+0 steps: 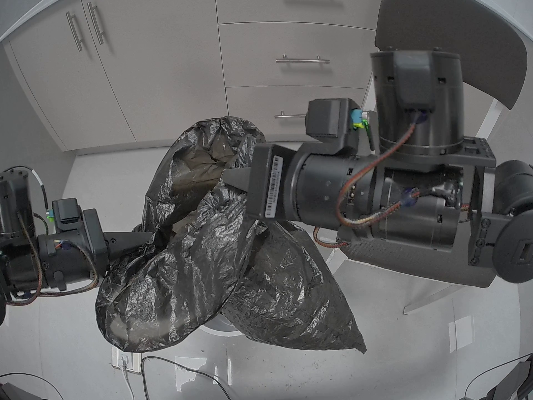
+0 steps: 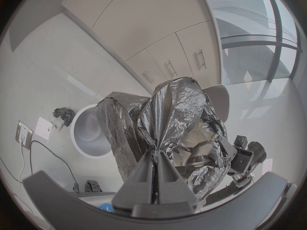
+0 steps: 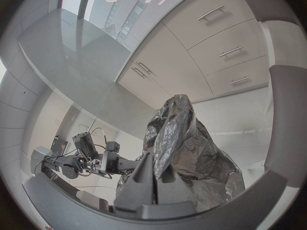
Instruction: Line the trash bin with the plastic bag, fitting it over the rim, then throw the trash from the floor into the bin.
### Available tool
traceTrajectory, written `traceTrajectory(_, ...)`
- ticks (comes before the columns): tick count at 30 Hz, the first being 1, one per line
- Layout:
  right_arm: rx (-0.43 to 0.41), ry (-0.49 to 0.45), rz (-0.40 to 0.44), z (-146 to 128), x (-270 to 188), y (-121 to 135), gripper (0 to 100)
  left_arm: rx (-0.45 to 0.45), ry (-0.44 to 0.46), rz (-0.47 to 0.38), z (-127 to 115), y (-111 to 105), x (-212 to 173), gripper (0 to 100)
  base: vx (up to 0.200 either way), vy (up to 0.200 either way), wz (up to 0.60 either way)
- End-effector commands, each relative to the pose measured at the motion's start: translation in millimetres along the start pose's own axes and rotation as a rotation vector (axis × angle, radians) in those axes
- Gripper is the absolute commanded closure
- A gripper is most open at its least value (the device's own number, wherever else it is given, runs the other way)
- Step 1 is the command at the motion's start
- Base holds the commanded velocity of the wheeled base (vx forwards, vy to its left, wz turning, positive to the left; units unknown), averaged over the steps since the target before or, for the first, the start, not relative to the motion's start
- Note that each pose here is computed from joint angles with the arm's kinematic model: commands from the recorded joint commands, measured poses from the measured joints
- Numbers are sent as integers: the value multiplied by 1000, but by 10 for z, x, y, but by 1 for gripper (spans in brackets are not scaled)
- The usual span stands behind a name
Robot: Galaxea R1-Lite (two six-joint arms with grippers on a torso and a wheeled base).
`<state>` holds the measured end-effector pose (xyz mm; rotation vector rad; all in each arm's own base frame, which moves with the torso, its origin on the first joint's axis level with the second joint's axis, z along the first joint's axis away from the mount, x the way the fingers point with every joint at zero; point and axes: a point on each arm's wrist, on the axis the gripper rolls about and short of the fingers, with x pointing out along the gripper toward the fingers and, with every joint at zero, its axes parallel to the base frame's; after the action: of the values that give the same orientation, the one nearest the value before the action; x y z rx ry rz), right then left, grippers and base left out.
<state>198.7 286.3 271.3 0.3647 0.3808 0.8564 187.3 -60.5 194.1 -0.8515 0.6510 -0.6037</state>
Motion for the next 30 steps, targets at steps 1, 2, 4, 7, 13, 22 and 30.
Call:
traceTrajectory(1,18,17,-40,-45,114,-126,100,-42,29,58,154,172,332,100,0,0,0)
traceTrajectory(2,24,23,-43,-61,124,-135,100,-43,31,60,171,179,360,100,0,0,0)
traceTrajectory(4,34,37,-52,-104,159,-157,100,-47,34,64,210,194,423,100,0,0,0)
traceTrajectory(7,38,51,-64,-147,207,-197,100,-59,52,80,232,254,528,100,0,0,0)
traceTrajectory(13,43,80,-94,-235,327,-305,100,-86,60,130,280,440,715,100,0,0,0)
traceTrajectory(22,76,121,-120,-383,485,-408,100,-100,62,152,304,601,853,100,0,0,0)
traceTrajectory(30,67,157,-141,-527,753,-498,100,-98,34,220,461,900,916,100,0,0,0)
